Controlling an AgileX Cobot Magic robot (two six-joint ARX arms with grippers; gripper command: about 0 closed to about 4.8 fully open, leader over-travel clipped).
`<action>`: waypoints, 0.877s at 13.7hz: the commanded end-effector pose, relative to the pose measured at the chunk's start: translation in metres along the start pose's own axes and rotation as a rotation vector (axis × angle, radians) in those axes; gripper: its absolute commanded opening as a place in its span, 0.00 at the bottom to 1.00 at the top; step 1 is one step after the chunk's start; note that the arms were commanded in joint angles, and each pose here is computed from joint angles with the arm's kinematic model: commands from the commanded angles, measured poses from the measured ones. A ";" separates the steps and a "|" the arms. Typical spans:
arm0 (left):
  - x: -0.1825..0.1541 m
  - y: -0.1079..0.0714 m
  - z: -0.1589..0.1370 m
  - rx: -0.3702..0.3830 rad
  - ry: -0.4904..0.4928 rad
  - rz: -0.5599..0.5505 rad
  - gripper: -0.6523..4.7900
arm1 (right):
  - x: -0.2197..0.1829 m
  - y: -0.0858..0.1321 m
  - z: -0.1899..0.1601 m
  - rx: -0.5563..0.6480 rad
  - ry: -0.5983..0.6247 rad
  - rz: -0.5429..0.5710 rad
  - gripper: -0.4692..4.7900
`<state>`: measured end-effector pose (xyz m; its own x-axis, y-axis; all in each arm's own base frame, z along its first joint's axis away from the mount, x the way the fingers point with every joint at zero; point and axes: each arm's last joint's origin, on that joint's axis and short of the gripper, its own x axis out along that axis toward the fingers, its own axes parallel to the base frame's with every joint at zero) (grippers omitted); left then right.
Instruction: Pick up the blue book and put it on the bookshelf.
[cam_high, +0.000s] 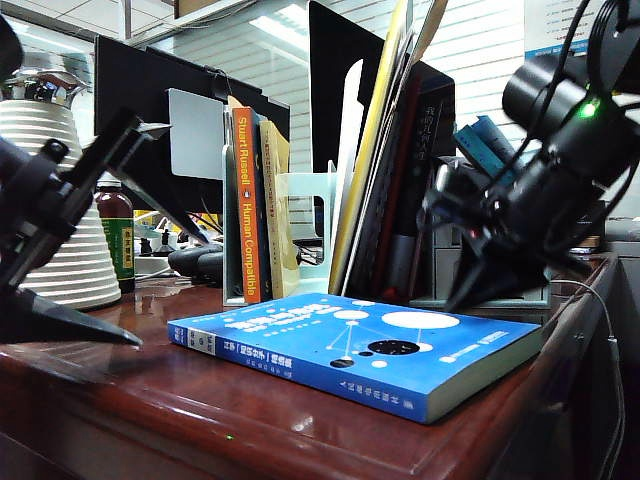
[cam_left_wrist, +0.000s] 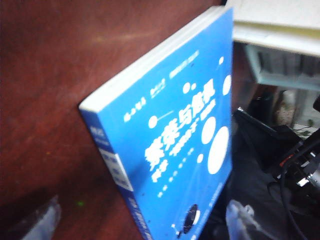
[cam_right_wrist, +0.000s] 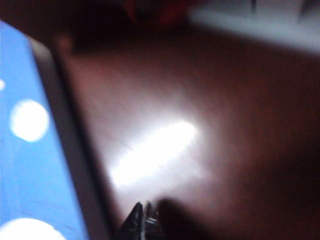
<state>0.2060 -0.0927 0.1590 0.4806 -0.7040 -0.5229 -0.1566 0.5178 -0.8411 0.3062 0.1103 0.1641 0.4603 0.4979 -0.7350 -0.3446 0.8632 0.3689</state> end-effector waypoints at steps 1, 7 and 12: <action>0.007 -0.003 -0.005 0.007 -0.009 0.010 1.00 | 0.001 0.003 -0.002 0.004 0.029 0.012 0.09; 0.040 0.004 -0.017 -0.025 0.061 0.024 1.00 | 0.001 0.005 -0.007 0.021 0.088 0.112 0.09; 0.050 -0.003 -0.010 0.024 0.037 -0.048 1.00 | 0.005 0.022 -0.011 -0.022 0.117 0.207 0.09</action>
<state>0.2223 -0.1340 0.1385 0.4470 -0.7649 -0.4638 -0.1041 0.4705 -0.8762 0.2949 0.1230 0.1594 0.3158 0.5976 -0.7370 -0.3975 0.7886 0.4692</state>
